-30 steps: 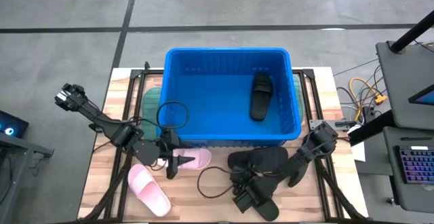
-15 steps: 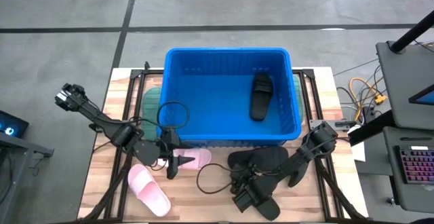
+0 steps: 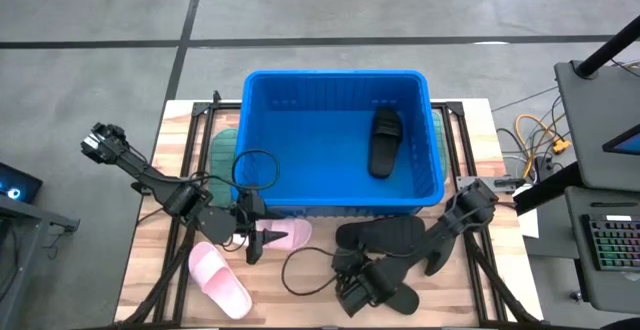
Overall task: Pick and place slides into bin
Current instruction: Put the black slipper into the blue bin
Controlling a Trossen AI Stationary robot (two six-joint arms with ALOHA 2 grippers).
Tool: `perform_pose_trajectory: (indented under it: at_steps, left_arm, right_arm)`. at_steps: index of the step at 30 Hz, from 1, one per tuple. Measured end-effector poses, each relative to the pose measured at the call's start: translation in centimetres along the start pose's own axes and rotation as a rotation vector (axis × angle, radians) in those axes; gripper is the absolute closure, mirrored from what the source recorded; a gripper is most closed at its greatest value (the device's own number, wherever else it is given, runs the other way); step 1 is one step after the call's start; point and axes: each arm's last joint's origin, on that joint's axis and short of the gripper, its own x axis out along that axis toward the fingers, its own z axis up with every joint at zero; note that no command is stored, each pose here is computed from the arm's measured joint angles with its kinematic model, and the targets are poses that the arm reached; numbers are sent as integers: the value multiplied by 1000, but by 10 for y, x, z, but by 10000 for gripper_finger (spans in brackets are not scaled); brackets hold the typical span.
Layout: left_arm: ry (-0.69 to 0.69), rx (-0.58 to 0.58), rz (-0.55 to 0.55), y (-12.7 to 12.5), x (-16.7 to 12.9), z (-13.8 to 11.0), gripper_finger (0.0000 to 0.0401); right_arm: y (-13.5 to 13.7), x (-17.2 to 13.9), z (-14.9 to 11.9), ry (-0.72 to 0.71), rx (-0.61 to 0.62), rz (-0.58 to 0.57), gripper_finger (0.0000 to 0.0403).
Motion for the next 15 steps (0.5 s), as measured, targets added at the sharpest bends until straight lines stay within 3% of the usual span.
perform_pose_trajectory:
  at_steps: [11, 15]
  left_arm:
    - [59, 18, -20, -7, 18, -11, 197]
    - [63, 4, -71, -16, 31, -15, 197]
  right_arm:
    - [-9, 23, -7, 69, -8, -51, 77]
    - [-2, 37, -15, 110, -100, -47, 77]
